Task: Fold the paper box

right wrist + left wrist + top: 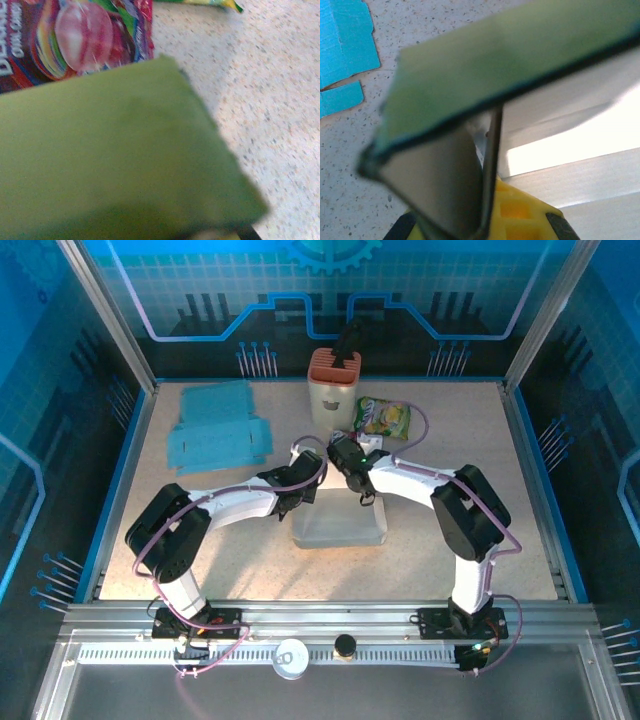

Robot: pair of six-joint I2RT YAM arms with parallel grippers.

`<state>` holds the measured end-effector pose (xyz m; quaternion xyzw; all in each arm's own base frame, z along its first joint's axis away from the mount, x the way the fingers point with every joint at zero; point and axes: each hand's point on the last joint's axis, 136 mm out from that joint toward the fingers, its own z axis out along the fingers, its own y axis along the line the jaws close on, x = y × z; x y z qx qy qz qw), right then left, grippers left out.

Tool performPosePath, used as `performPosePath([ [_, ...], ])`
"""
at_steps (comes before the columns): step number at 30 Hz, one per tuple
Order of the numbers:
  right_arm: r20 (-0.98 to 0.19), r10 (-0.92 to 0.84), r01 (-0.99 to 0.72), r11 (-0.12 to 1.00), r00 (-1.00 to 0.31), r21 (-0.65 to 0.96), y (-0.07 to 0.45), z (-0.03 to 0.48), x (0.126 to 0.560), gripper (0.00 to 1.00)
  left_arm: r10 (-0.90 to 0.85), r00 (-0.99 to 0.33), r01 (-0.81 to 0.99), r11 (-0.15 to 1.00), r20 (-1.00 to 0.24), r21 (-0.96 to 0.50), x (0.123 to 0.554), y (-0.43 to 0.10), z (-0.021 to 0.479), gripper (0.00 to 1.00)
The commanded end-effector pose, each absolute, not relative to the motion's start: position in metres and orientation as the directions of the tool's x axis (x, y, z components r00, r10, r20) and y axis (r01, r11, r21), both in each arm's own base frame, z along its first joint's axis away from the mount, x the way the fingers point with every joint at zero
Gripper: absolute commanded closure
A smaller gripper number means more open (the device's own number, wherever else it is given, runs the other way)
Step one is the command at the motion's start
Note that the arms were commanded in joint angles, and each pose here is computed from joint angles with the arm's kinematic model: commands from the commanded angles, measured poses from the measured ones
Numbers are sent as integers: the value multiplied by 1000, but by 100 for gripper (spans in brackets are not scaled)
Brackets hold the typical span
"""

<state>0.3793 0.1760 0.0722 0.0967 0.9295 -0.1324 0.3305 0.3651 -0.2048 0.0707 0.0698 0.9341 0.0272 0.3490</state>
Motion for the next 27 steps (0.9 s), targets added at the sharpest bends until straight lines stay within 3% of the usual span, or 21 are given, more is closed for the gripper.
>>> performPosePath([
  [1, -640, 109, 335, 910, -760, -243, 163, 73, 360, 100, 165, -798, 157, 986, -579, 65, 348, -208, 53, 100],
  [9, -651, 68, 236, 956, -756, -174, 175, 74, 363, 100, 123, -800, 163, 987, -587, -15, 353, -205, 48, 100],
  [14, -631, 44, 167, 976, -775, -137, 181, 68, 367, 100, 115, -786, 194, 979, -608, -66, 367, -206, 48, 93],
  [21, -605, 30, 122, 986, -796, -112, 184, 62, 373, 100, 149, -763, 228, 972, -629, -47, 381, -211, 44, 87],
  [27, -584, 28, 104, 990, -811, -97, 181, 60, 377, 100, 135, -747, 214, 976, -651, -43, 392, -207, 42, 88],
])
